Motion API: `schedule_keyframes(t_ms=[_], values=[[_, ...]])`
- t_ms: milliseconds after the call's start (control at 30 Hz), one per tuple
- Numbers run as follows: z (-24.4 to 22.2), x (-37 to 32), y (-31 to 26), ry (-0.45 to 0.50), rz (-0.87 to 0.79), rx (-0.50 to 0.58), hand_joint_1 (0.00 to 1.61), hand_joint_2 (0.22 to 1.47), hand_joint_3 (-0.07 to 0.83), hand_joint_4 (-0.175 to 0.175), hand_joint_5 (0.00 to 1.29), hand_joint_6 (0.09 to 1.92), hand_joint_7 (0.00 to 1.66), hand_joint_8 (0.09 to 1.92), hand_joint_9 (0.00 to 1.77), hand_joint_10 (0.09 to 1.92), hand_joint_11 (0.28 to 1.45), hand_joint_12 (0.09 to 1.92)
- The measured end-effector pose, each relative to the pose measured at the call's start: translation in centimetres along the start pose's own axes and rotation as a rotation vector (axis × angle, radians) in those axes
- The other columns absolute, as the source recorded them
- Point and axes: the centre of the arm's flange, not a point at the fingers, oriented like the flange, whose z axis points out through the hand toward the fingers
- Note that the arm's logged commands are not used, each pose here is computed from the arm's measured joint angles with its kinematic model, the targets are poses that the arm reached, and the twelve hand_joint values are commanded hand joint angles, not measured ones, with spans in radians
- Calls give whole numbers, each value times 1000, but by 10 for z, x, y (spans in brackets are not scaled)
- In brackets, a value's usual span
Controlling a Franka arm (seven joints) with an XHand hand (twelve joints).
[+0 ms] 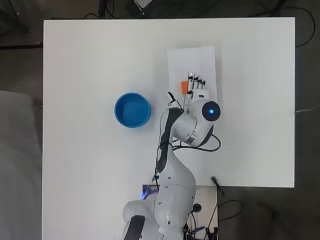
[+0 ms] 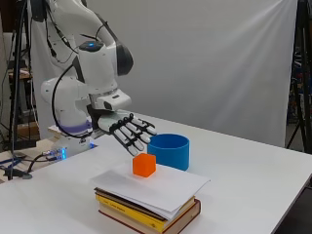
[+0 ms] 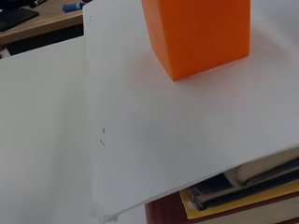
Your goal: Teleoperate dual arm-hand system to pick and place objects
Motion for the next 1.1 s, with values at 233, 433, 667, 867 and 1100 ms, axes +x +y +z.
schedule_keyframes(t_ms=[233, 433, 667, 867, 1100], values=[[39, -3, 15, -59, 38, 55, 427, 1018, 8, 39, 245, 87, 384, 87, 565, 87, 594, 87], [41, -10, 24, -9, 75, 111, 920, 1225, -4, 168, 754, 1309, 1129, 1900, 1433, 1883, 1047, 1762], [-41, 16, 22, 149, 7, 95, 912, 1233, 1, 175, 742, 1360, 1135, 1920, 1450, 1920, 1075, 1822], [-131, 97, -41, 204, -183, 63, 862, 1266, 2, 175, 669, 1442, 872, 1920, 1214, 1920, 898, 1799], [-147, 117, -92, 170, -318, 54, 843, 1282, 0, 175, 645, 1475, 729, 1847, 1075, 1906, 844, 1777]])
